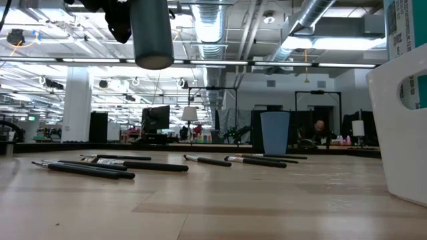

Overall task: Pick & Place Paint Supplies
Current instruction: Put the large blue paint bottle into the white bin

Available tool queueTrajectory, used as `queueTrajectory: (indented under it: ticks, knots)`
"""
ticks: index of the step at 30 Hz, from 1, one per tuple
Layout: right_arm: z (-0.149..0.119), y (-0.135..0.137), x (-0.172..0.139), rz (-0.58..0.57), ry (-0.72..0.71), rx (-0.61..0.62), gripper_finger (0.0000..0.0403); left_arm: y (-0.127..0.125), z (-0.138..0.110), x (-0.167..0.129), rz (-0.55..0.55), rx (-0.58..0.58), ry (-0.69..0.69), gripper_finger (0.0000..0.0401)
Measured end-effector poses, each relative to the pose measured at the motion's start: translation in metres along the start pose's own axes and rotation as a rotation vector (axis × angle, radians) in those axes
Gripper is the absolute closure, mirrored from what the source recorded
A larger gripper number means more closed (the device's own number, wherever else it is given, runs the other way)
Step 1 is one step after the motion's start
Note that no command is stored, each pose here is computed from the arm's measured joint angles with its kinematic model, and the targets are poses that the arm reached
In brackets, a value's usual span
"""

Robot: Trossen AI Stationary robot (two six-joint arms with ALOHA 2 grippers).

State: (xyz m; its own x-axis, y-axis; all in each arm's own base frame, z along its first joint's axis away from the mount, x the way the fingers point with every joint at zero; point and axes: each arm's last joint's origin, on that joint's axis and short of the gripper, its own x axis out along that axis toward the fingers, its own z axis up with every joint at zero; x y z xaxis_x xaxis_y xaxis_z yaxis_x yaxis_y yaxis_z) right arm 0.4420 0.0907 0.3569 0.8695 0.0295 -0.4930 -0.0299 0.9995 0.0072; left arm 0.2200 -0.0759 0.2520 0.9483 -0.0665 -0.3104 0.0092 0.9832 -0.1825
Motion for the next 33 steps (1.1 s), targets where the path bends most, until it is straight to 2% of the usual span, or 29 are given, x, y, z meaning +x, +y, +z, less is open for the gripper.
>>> queueTrajectory:
  ticks: [20,26,33]
  knots:
    - [0.000,-0.002,0.001,-0.004,0.002,0.007,0.0202,0.001,0.001,0.001,0.007,-0.004,-0.012,0.0183]
    - [-0.009,0.000,0.014,0.000,0.037,0.012,0.0203,0.001,0.000,0.001,0.007,-0.005,-0.010,0.0183]
    - [-0.008,0.001,0.019,0.011,0.012,0.024,0.0216,0.000,0.002,0.001,0.003,-0.007,-0.020,0.0183]
